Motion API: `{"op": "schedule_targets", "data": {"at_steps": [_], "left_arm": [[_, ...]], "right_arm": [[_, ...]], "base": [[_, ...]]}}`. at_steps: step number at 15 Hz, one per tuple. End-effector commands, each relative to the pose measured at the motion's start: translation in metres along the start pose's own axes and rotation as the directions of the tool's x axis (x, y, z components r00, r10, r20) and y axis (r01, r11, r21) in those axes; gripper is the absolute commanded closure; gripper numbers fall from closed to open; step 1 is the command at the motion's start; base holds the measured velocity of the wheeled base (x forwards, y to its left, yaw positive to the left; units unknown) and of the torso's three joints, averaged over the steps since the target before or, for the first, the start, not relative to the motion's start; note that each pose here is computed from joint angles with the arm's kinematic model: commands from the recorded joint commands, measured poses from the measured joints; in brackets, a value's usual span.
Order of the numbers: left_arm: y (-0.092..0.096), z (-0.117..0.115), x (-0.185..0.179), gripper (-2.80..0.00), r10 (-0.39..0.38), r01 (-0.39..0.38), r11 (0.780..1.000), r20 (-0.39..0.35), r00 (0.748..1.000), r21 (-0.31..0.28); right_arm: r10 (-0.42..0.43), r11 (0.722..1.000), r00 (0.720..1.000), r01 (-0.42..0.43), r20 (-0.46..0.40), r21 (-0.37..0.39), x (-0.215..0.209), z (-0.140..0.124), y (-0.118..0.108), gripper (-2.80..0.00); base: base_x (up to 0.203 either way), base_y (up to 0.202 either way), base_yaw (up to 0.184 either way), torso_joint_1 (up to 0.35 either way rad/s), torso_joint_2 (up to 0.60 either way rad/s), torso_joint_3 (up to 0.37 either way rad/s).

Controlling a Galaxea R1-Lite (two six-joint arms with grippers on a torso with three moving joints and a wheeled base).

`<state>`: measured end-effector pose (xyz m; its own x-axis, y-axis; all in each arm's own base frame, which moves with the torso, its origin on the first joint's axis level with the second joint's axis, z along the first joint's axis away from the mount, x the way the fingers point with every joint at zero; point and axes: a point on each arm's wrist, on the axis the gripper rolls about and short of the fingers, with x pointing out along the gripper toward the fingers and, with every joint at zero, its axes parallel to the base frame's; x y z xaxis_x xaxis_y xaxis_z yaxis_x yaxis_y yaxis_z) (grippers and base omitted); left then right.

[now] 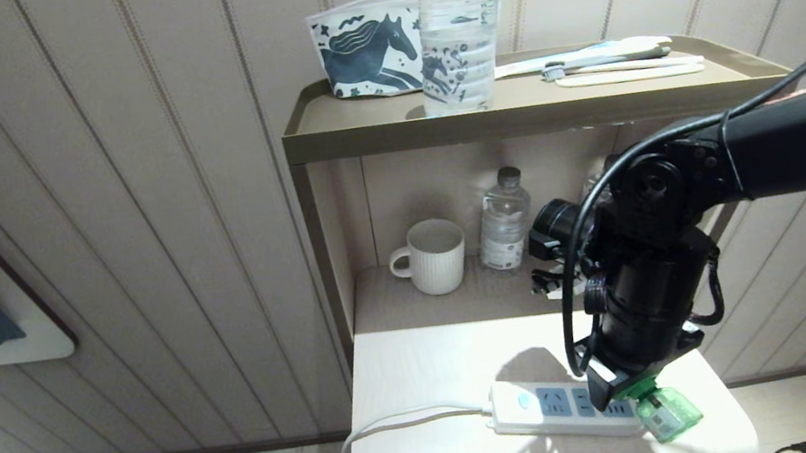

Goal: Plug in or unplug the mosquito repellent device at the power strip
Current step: Insert the plug into the socket

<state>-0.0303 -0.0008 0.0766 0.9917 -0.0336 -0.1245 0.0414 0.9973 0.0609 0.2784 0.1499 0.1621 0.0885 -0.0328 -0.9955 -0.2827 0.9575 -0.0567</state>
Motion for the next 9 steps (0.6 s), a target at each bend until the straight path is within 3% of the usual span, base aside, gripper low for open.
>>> {"op": "schedule_targets", "data": {"at_steps": [1,5,9], "left_arm": [[0.0000,0.0000,0.0001,0.00,0.000,0.000,1.000,-0.002,1.000,0.000],[0.0000,-0.0001,0.0000,0.00,0.000,0.000,1.000,-0.001,1.000,0.000],[0.0000,0.0000,0.0001,0.00,0.000,0.000,1.000,-0.002,1.000,0.000]], "right_arm": [[-0.012,0.997,1.000,0.013,0.012,-0.073,-0.0038,-0.0007,0.0035,0.00],[-0.025,0.969,0.999,0.033,0.035,-0.243,-0.0087,-0.0014,0.0026,0.00],[-0.023,0.914,0.998,0.044,0.055,-0.404,-0.0115,-0.0040,0.0035,0.00]], "base": [[0.000,0.000,0.000,0.000,0.00,0.000],[0.000,0.000,0.000,0.000,0.00,0.000],[0.000,0.000,0.000,0.000,0.00,0.000]]}}
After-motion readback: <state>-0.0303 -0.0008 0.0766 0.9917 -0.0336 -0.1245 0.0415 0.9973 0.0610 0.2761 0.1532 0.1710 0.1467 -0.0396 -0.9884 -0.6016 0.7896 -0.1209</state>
